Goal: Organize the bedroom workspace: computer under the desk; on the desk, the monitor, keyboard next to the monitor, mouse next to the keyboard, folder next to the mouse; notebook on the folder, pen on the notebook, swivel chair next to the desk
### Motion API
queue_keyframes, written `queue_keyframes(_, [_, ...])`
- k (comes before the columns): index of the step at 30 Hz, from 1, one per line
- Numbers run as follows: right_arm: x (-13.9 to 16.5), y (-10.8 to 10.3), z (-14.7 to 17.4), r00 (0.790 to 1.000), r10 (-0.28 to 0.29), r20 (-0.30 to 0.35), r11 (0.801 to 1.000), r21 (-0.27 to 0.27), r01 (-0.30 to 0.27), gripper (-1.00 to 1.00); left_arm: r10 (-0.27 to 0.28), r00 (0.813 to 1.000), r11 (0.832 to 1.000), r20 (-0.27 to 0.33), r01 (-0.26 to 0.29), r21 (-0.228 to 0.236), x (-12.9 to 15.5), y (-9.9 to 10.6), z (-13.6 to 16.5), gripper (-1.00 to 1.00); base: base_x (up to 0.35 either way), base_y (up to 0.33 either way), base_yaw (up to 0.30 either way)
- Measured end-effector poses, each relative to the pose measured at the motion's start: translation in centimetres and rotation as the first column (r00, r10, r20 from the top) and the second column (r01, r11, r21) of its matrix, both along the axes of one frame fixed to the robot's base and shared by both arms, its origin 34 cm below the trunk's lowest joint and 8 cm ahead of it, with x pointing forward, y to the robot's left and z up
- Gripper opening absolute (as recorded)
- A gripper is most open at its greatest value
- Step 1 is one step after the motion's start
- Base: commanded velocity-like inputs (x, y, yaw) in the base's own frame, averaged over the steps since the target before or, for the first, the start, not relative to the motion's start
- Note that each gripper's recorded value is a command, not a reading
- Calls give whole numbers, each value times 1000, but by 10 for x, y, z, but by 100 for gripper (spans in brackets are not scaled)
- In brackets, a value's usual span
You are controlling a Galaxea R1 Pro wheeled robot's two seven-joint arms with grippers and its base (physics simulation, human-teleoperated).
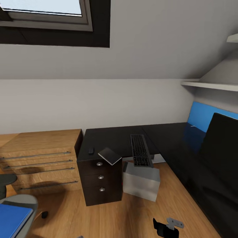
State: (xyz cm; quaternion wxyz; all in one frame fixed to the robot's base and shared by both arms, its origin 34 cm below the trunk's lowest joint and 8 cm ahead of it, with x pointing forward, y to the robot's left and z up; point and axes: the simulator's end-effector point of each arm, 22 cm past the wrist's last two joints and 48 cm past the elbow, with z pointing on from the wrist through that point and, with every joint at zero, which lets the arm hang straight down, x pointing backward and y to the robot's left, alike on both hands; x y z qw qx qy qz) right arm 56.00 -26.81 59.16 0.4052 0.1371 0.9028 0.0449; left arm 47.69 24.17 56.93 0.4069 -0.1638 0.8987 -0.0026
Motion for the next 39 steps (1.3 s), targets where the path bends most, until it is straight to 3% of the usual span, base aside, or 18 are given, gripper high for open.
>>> queue_keyframes(15, [-2, -3, 22, 1000, -2, -2, 1000, -4, 2, 100, 0, 1000, 1000, -4, 0, -1, -1, 0, 22, 100, 0, 0, 0])
queue_keyframes(25, [-6, -4, 20, 1000, -2, -3, 1000, -7, 2, 100, 0, 1000, 1000, -1, 0, 0, -1, 0, 23, 100, -13, 0, 0])
queue_keyframes(39, [-7, 0, 19, 1000, -1, -5, 1000, -3, 1, 100, 0, 1000, 1000, -2, 0, 0, -1, 0, 23, 100, -278, -2, 0])
